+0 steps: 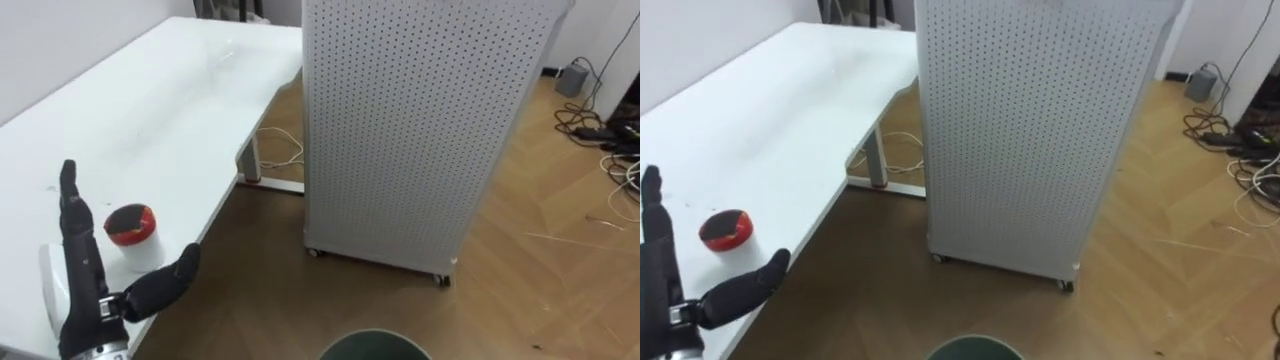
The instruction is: Pick garbage
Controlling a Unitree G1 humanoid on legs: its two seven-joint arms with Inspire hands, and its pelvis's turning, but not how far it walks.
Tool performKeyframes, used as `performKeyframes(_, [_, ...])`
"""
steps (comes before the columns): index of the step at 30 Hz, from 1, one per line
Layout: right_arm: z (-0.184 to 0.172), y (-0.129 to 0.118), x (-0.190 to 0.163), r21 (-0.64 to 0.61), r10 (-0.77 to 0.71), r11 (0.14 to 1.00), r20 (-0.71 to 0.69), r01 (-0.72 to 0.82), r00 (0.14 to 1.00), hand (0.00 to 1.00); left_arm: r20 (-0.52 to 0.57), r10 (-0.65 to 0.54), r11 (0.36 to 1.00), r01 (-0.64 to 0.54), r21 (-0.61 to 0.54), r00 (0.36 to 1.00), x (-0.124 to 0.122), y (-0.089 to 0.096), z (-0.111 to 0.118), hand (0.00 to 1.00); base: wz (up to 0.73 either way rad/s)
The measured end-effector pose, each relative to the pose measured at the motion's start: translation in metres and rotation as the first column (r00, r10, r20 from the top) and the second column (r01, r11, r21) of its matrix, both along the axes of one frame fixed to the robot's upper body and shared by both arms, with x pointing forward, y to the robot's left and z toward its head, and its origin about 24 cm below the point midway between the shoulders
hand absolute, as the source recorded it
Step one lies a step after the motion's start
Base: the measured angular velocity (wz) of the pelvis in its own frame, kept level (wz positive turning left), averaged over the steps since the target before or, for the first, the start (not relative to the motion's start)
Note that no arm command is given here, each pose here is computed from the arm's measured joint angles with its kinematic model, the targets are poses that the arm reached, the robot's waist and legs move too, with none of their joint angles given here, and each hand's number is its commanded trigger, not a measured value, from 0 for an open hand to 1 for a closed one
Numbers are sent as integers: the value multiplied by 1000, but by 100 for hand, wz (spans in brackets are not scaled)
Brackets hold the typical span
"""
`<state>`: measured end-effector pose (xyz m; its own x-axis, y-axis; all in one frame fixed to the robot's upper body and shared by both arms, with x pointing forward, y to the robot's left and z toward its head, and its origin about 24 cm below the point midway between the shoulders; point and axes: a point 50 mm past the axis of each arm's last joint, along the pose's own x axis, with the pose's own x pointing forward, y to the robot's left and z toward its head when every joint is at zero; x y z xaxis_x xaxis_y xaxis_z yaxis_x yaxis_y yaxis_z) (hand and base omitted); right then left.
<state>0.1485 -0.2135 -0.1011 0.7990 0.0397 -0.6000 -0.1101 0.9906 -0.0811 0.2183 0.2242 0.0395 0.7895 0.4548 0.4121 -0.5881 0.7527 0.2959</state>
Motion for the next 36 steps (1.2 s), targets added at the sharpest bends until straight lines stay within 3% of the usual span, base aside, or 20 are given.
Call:
performKeyframes(14, [3, 6, 5, 33, 44, 998, 19, -45, 999, 100, 3, 12, 1000, -12, -13, 1000, -2, 2, 0, 0, 5])
performKeyframes(22, [4, 17, 6, 53, 103, 993, 25, -105, 994, 100, -95, 60, 989, -72, -128, 994, -7, 12, -24, 0, 1])
performKeyframes(31, [1, 23, 2, 63, 152, 986, -7, -151, 988, 100, -150, 81, 985, -103, -142, 985, 5, 15, -33, 0, 0])
performKeyframes(36, [-1, 22, 1, 48, 163, 986, -38, -162, 986, 100, -235, 92, 979, -131, -154, 968, 11, 15, -47, 0, 0])
